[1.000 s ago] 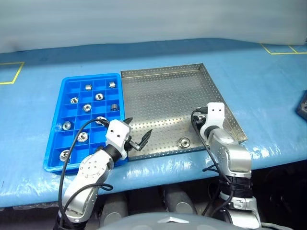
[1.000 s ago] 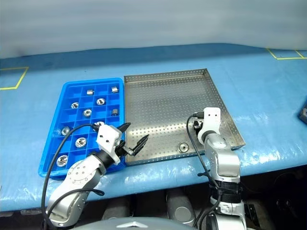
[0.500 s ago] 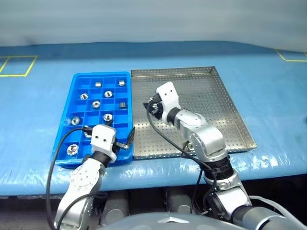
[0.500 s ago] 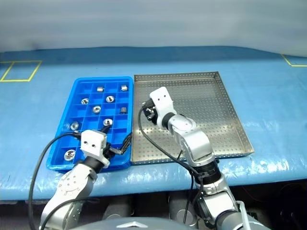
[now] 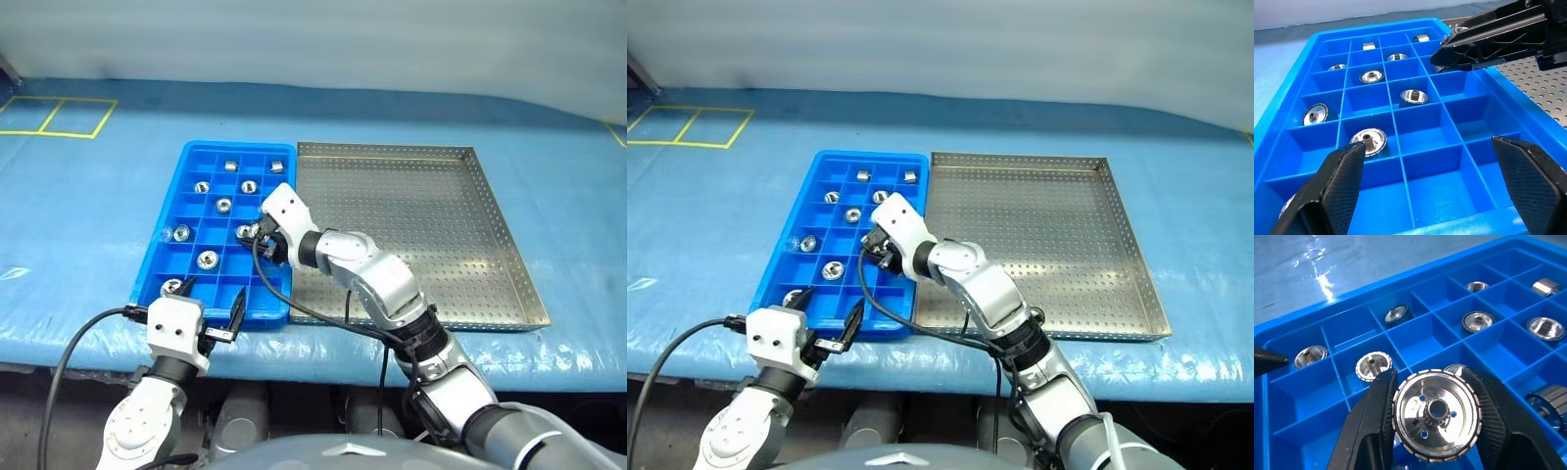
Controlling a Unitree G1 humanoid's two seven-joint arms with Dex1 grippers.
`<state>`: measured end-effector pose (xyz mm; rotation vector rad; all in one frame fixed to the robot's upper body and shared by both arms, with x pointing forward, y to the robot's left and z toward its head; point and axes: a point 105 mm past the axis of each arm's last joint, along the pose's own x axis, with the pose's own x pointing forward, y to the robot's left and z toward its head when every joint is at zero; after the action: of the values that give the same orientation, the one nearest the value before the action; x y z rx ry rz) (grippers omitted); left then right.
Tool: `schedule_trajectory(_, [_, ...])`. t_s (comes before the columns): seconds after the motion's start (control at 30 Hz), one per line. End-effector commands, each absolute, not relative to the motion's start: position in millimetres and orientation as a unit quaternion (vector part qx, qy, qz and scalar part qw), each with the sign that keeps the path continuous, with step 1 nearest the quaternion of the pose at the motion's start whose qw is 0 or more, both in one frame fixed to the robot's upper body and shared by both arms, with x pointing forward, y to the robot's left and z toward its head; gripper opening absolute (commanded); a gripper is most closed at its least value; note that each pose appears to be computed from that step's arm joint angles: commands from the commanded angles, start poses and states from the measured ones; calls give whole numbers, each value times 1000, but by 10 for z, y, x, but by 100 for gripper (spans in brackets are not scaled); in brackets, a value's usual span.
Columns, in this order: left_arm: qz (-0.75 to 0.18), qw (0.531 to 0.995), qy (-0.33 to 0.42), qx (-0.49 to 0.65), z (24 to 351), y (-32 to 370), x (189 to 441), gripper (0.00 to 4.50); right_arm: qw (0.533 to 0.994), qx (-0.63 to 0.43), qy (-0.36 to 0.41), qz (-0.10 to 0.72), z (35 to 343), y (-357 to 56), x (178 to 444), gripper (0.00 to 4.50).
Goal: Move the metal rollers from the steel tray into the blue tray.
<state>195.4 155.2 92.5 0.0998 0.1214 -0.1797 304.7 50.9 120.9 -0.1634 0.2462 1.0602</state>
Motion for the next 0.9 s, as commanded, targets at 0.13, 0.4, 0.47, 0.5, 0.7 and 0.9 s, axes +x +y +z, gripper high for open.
schedule_trajectory(0.13, [-108, 993, 24, 50, 1086, 1485, 1955, 450, 846, -84, 145, 506, 1037, 411, 2960, 246])
schedule_trajectory(0.4, [-137, 989, 24, 50, 1056, 1426, 2004, 450, 869, -67, 136, 471, 1160, 239, 3037, 445])
schedule_trajectory(0.47, [-148, 987, 23, 48, 1049, 1401, 2031, 450, 884, -64, 125, 446, 1248, 138, 3103, 445])
schedule_trajectory(0.5, [-153, 987, 23, 46, 1048, 1389, 2038, 450, 891, -64, 121, 434, 1282, 83, 3132, 445])
schedule_trajectory(0.7, [-197, 979, 24, 41, 1021, 1279, 2116, 450, 928, -68, 121, 347, 1382, -356, 3239, 445])
schedule_trajectory(0.9, [-245, 969, 22, 35, 1007, 1125, 2231, 450, 948, -72, 144, 275, 1332, -748, 3192, 445])
